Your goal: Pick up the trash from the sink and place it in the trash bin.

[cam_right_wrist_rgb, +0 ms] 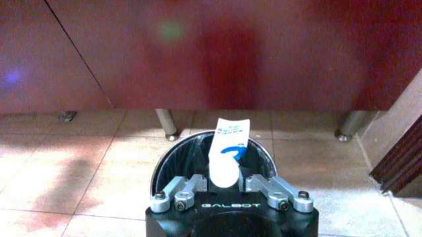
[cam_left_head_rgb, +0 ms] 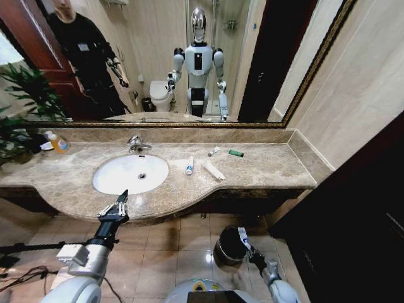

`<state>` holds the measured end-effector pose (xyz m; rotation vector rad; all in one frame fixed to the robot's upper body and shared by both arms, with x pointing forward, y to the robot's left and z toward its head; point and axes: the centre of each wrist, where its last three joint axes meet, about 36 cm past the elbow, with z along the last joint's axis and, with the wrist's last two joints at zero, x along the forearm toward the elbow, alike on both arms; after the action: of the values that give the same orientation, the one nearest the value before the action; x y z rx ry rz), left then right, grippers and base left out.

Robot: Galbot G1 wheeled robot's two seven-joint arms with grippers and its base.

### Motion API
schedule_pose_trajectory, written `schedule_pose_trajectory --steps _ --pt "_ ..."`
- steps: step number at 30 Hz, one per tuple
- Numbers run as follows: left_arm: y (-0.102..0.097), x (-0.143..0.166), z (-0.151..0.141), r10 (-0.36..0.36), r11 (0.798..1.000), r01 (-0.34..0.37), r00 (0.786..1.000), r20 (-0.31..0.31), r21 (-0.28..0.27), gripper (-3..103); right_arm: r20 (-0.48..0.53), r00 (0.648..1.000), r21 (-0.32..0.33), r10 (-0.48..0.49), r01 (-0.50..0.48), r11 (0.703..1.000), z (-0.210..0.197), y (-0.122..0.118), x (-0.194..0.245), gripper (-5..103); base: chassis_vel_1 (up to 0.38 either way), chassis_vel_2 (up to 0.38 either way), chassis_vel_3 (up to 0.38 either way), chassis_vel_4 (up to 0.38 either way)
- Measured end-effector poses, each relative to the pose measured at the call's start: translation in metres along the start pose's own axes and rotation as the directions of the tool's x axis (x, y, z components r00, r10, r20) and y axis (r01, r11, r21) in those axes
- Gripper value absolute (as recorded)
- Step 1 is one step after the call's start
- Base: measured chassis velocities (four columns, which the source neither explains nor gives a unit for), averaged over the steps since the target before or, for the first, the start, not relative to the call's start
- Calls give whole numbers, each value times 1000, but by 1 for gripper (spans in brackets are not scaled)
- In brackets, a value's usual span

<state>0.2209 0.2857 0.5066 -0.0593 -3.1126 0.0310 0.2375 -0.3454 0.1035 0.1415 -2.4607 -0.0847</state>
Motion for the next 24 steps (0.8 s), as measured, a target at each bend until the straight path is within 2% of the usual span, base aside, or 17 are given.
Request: schedule_pose_trajectory --steps 9,16,17,18,21,24 --pt "0 0 0 0 1000 0 1000 0 0 0 25 999 -6 -36 36 999 -11 25 -12 25 0 0 0 0" --pt "0 0 0 0 1000 0 1000 0 0 0 8 997 7 -74 74 997 -11 31 -12 23 0 0 0 0" --pt "0 0 0 0 1000 0 1000 0 0 0 8 997 7 -76 76 997 -11 31 -13 33 0 0 0 0" --pt "0 0 0 0 1000 0 1000 0 0 0 8 997 7 -76 76 997 -11 32 -13 33 0 0 0 0" --pt "0 0 0 0 1000 0 1000 0 0 0 13 997 4 -71 71 998 -12 33 -14 50 0 0 0 0" --pt "0 0 0 0 1000 0 1000 0 0 0 18 998 3 -68 68 998 -14 34 -15 55 0 0 0 0"
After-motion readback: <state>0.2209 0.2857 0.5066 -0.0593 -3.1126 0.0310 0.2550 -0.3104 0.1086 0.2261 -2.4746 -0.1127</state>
